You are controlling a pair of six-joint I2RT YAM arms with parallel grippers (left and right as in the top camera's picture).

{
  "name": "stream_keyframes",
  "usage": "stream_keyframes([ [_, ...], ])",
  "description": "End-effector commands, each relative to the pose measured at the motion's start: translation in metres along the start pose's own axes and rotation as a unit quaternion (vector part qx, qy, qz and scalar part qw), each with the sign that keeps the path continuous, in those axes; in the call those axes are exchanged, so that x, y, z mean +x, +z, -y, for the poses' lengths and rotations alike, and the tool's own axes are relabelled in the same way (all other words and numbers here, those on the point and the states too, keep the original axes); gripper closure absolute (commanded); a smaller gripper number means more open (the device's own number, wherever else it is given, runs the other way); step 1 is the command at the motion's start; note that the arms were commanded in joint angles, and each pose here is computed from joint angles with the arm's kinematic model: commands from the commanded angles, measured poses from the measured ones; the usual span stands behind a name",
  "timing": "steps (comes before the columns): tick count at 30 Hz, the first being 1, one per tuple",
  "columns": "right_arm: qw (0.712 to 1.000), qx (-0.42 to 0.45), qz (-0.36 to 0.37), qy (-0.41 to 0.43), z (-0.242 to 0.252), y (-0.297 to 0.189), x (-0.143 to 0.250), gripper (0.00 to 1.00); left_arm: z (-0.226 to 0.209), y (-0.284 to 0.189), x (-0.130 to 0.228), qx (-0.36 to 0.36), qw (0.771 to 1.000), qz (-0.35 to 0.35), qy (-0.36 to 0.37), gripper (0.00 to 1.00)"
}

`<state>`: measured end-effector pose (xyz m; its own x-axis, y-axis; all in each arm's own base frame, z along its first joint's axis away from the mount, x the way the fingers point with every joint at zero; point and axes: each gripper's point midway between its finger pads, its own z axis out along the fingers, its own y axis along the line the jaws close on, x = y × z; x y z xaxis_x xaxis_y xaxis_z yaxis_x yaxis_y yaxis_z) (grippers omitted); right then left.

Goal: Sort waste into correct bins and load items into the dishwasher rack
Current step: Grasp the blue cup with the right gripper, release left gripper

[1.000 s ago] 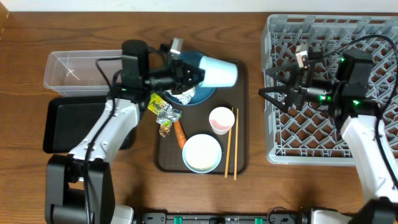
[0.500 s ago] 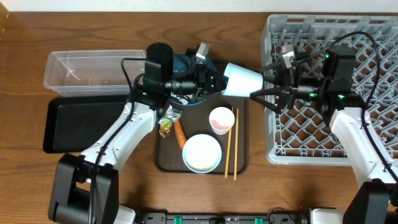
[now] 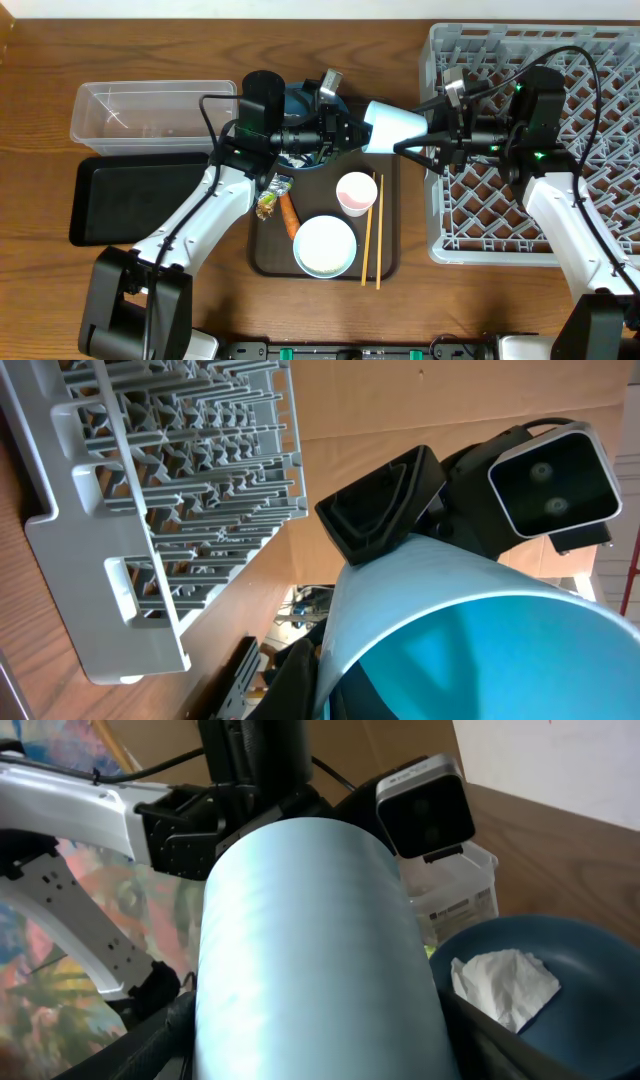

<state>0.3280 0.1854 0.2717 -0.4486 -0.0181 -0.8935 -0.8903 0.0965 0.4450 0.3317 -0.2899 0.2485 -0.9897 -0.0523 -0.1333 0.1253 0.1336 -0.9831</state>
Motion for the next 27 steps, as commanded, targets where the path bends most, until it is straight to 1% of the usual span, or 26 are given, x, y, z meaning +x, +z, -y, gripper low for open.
stream_keyframes([
  [1,1.000,-0.011,-0.001,0.006,-0.004,0.003,-0.003,0.34,0.011,0.000,-0.002,0.007,1.000,0.002,0.017,0.94],
  [7,1.000,-0.007,-0.001,0.006,-0.002,0.003,-0.004,0.45,0.011,0.000,-0.002,0.007,1.000,0.001,0.017,0.92],
  [8,1.000,-0.005,-0.001,0.006,-0.002,0.003,-0.004,0.46,0.011,0.000,-0.002,0.007,1.000,0.001,0.019,0.91],
  [9,1.000,-0.002,-0.001,0.006,-0.001,0.003,-0.004,0.46,0.011,0.000,-0.002,0.007,1.000,0.001,0.023,0.85],
  [11,1.000,0.007,-0.001,0.006,0.002,0.003,-0.004,0.50,0.011,0.000,-0.002,0.007,0.999,0.001,0.041,0.83],
  [12,1.000,0.008,-0.001,0.006,0.003,0.003,-0.004,0.50,0.011,0.000,-0.002,0.007,0.999,0.001,0.047,0.83],
  [13,1.000,0.008,-0.001,0.006,0.003,0.003,-0.004,0.50,0.011,0.000,-0.002,0.007,0.998,0.001,0.056,0.78],
  [16,1.000,0.010,0.000,0.006,0.004,0.002,-0.004,0.50,0.010,-0.002,-0.003,0.006,0.996,0.004,0.085,0.71],
  [18,1.000,0.023,0.001,0.012,0.008,0.001,-0.004,0.50,0.008,-0.005,-0.007,0.003,0.995,0.009,0.096,0.69],
  [21,0.998,0.051,0.006,0.024,0.018,-0.005,-0.006,0.50,0.000,-0.014,-0.012,-0.008,0.994,0.018,0.104,0.68],
  [24,0.996,0.081,0.015,0.035,0.029,-0.014,-0.009,0.51,-0.017,-0.027,-0.021,-0.038,0.992,0.037,0.118,0.68],
  [27,0.993,0.106,0.028,0.040,0.038,-0.027,-0.015,0.51,-0.046,-0.047,-0.034,-0.105,0.984,0.075,0.119,0.68],
])
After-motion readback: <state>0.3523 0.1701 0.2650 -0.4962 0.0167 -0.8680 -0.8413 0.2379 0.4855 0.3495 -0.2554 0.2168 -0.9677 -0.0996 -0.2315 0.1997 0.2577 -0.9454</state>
